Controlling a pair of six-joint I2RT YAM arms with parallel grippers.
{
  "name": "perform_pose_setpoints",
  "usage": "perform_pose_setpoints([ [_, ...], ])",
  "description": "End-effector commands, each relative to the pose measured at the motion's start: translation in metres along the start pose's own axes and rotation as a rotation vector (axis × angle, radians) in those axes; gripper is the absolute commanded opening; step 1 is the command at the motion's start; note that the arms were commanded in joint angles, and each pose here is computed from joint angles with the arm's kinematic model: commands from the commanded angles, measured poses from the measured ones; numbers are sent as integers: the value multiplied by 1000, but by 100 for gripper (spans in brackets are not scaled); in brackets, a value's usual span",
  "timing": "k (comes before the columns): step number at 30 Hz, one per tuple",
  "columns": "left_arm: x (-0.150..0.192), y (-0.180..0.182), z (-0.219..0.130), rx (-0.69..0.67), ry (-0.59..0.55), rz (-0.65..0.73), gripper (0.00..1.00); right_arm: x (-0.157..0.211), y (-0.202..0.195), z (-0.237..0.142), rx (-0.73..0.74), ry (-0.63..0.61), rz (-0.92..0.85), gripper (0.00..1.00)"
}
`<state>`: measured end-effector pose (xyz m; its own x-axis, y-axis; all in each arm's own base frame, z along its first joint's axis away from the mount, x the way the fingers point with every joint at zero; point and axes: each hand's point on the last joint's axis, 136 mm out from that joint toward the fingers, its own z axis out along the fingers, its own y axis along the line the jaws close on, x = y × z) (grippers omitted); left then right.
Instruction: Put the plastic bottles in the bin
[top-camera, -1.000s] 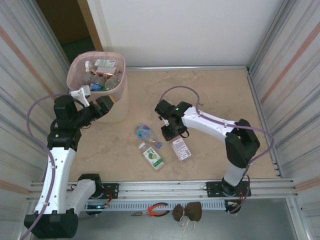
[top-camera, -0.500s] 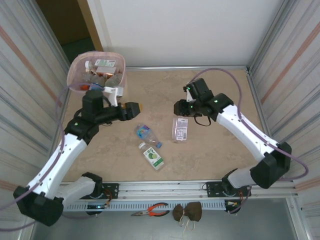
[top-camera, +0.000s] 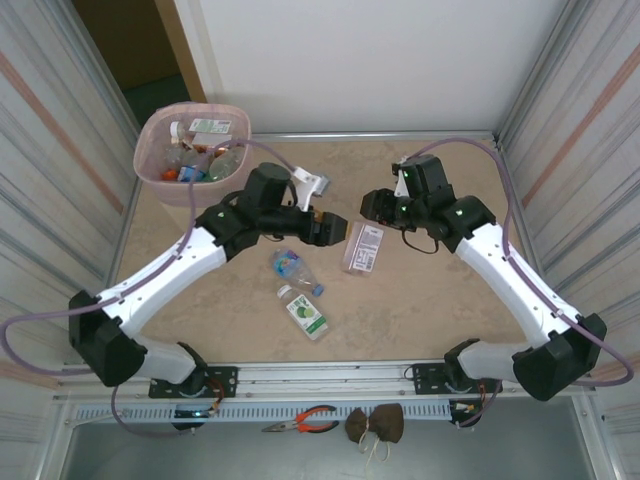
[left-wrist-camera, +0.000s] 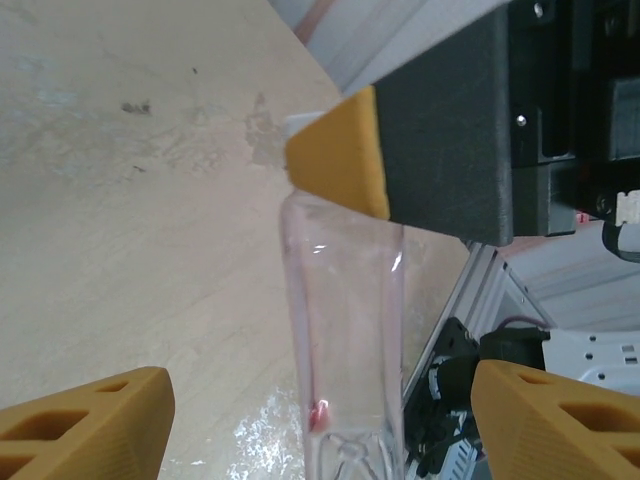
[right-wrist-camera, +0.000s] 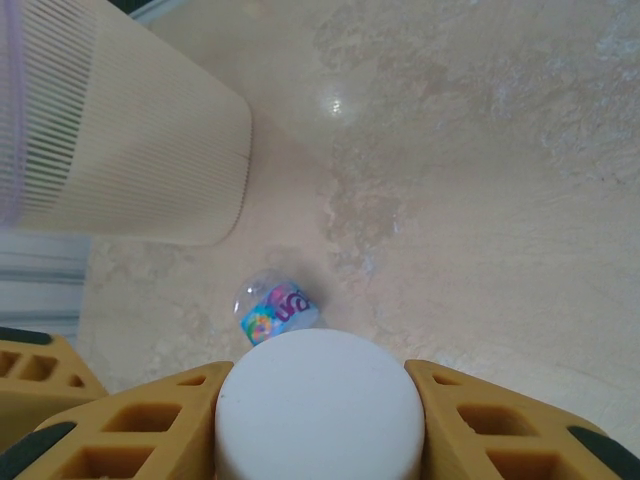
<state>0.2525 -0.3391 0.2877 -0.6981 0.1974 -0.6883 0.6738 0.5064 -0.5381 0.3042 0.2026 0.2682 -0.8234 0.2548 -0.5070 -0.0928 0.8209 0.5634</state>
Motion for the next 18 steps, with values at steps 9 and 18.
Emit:
perform_pose_setpoints([
  [9, 27, -17, 32, 29, 209, 71, 73, -15, 12, -28, -76, -80, 43, 43],
  [18, 28, -23, 35, 43, 228, 109, 53, -16, 9, -31, -79, -86, 51, 43],
])
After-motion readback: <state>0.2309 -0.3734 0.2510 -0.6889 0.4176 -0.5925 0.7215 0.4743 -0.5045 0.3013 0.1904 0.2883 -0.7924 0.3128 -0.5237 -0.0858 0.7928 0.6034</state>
